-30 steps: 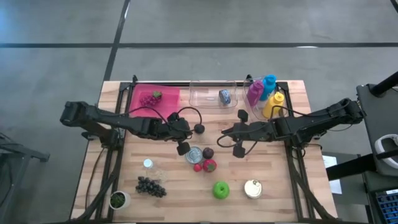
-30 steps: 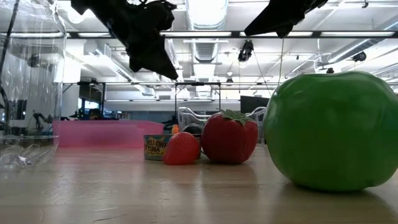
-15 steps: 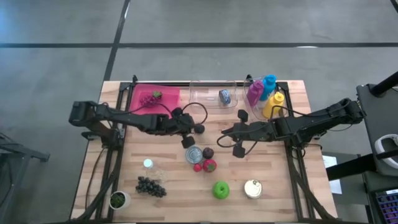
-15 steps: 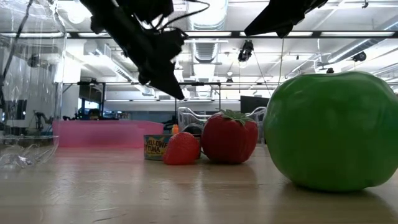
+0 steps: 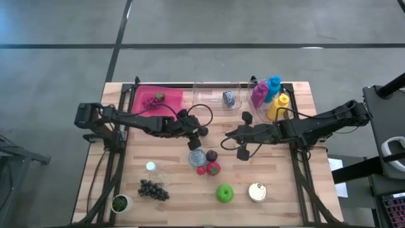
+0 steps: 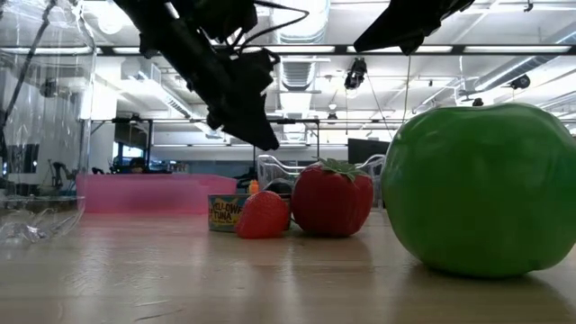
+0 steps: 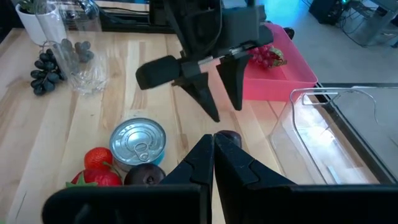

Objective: Pick & Place Food Item
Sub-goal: Put the top plum into the pink bin

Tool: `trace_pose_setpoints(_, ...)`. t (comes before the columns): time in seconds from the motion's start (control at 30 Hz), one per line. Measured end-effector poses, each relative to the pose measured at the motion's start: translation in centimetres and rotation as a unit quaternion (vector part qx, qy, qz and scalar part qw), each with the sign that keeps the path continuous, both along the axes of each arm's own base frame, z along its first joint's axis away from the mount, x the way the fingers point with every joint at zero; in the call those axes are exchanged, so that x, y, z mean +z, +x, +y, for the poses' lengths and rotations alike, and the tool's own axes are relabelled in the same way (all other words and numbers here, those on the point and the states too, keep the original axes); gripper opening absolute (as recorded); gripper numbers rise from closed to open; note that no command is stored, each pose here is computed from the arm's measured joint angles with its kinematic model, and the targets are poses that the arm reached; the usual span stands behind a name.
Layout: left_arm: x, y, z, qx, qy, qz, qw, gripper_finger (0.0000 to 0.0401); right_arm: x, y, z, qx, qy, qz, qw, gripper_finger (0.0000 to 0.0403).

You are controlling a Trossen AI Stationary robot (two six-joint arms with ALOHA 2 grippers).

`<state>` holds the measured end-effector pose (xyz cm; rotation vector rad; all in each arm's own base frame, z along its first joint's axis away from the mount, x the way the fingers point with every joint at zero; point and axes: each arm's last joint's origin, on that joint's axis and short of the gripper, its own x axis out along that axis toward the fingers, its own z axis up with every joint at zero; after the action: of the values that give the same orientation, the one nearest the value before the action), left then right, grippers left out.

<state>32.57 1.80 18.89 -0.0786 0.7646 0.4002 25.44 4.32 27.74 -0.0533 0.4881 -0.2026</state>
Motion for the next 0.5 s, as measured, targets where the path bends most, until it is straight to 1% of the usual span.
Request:
trace_pose_setpoints(0.1,-0.6,0.1,0.1,-0.006,0.007,0.014,1.0,0.0231,0.0,0.0,0.0,0.0,0.0,0.0,1.0,0.0008)
trace_pose_setpoints(0.23,-1.0,0.4,0.2,-0.018,0.015,0.016,1.0,0.0283,0.0,0.0,0.0,0.0,0.0,-0.001,1.0,0.0008)
trace_pose_setpoints(0.37,-1.5,0.6,0.3,-0.02,0.015,0.023,0.999,0.0325,0.0,0.0,0.0,0.0,0.0,-0.001,1.0,0.0008)
trace_pose_setpoints(0.5,-2.2,1.0,0.5,-0.034,0.027,0.029,0.999,0.0359,0.0,0.0,0.0,0.0,0.0,-0.001,1.0,0.0008)
